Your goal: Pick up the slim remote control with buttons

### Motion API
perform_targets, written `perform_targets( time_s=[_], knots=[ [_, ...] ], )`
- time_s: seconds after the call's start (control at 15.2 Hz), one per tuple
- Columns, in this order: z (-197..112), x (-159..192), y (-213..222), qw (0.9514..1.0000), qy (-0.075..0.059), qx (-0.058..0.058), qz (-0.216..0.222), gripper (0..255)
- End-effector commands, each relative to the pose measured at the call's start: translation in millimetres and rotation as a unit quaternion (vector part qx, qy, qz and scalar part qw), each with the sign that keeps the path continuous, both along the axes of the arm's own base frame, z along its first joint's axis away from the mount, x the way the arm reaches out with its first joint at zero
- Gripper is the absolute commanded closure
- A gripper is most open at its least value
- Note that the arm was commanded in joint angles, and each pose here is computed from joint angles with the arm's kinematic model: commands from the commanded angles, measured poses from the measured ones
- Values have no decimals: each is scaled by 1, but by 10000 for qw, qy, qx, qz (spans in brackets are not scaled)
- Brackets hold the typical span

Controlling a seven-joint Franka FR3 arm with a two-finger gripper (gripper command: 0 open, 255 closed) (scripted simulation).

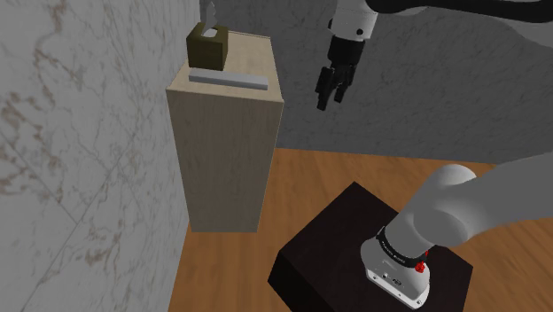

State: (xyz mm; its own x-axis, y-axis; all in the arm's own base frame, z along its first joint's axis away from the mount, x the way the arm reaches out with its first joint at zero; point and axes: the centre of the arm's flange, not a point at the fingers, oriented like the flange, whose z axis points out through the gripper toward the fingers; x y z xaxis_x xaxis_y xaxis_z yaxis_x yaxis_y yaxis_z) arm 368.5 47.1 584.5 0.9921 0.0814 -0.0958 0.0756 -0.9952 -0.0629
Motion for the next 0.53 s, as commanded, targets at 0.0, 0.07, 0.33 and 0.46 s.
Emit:
perform_targets(
  time_s=[0.0,0.07,0.33,0.46],
  knots=[
    [0,25,6,9996,-47,-3,283,0],
    [2,37,11,9991,-71,-3,419,0],
    [8,83,33,9952,-165,-7,962,0],
    [12,105,46,9921,-212,-9,1233,0]
  ],
)
